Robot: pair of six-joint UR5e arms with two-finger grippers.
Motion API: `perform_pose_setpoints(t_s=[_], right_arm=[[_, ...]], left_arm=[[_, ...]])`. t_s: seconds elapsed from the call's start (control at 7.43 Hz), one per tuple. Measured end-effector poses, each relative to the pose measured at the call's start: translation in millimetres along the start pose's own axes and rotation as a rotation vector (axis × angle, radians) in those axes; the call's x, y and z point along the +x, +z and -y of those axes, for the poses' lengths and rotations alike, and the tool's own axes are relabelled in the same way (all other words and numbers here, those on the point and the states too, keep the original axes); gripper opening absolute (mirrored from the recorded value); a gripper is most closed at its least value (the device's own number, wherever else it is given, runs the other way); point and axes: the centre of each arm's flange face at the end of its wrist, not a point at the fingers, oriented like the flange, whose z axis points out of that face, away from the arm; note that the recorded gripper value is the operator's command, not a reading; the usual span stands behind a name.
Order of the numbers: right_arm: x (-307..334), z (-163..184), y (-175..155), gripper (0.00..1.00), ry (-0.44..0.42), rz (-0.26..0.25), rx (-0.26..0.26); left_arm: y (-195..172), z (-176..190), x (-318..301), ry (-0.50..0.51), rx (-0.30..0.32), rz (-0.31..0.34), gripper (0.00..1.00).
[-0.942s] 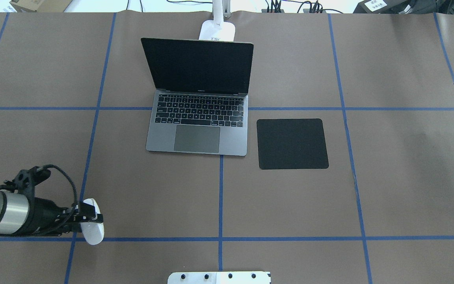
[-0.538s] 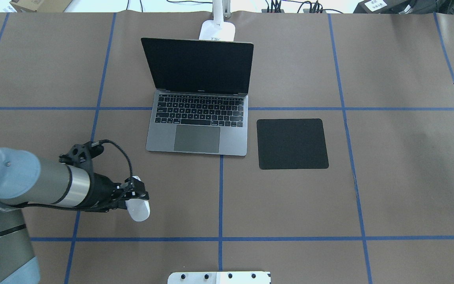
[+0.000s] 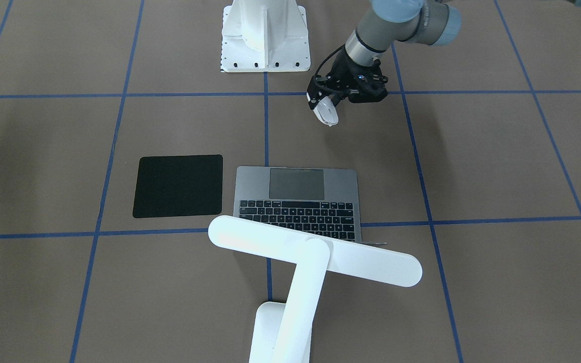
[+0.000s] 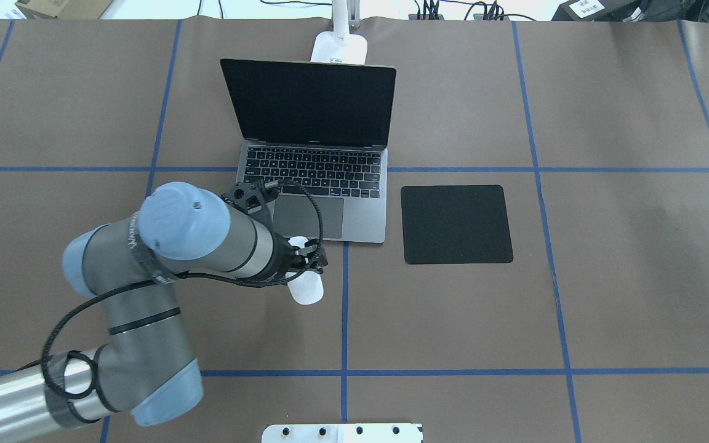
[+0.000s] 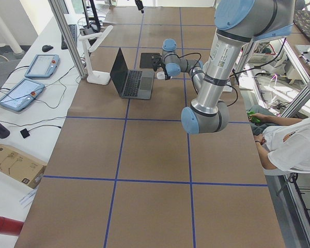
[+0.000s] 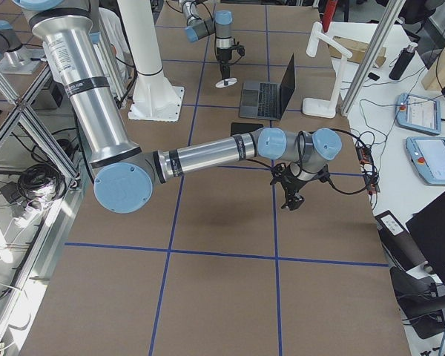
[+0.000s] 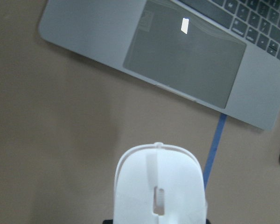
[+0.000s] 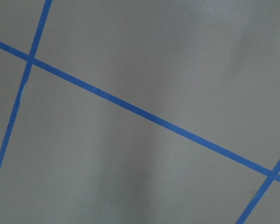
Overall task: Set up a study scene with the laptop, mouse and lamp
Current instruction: 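Carry the white mouse with the left gripper toward the laptop, then move the white mouse with the left gripper over the black mouse pad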
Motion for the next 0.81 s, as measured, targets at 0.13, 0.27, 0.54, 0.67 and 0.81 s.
perform_pose_setpoints(t_s=[0.13, 0.27, 0.54, 0.67, 0.81], right_arm=[[0.0, 0.1, -0.3, 0.99, 0.0, 0.0, 0.0], [-0.3, 0.4, -0.4, 0.99, -0.001, -0.001, 0.0], [-0.5, 0.6, -0.6, 0.99, 0.001, 0.0, 0.0], [-0.5, 0.6, -0.5, 0.99, 0.001, 0.0, 0.0], [-0.6, 0.7, -0.4, 0.99, 0.001, 0.0, 0.0]], left_arm=[[14.2, 5.1, 34.0, 0.032, 0.01, 0.009, 0.42], [20.8, 7.6, 66.9, 0.063, 0.016, 0.021, 0.42], [33.6, 13.8, 141.2, 0.098, 0.042, 0.052, 0.42], [44.4, 17.1, 185.4, 0.101, 0.049, 0.072, 0.42], [53.4, 18.7, 221.4, 0.115, 0.054, 0.093, 0.42]])
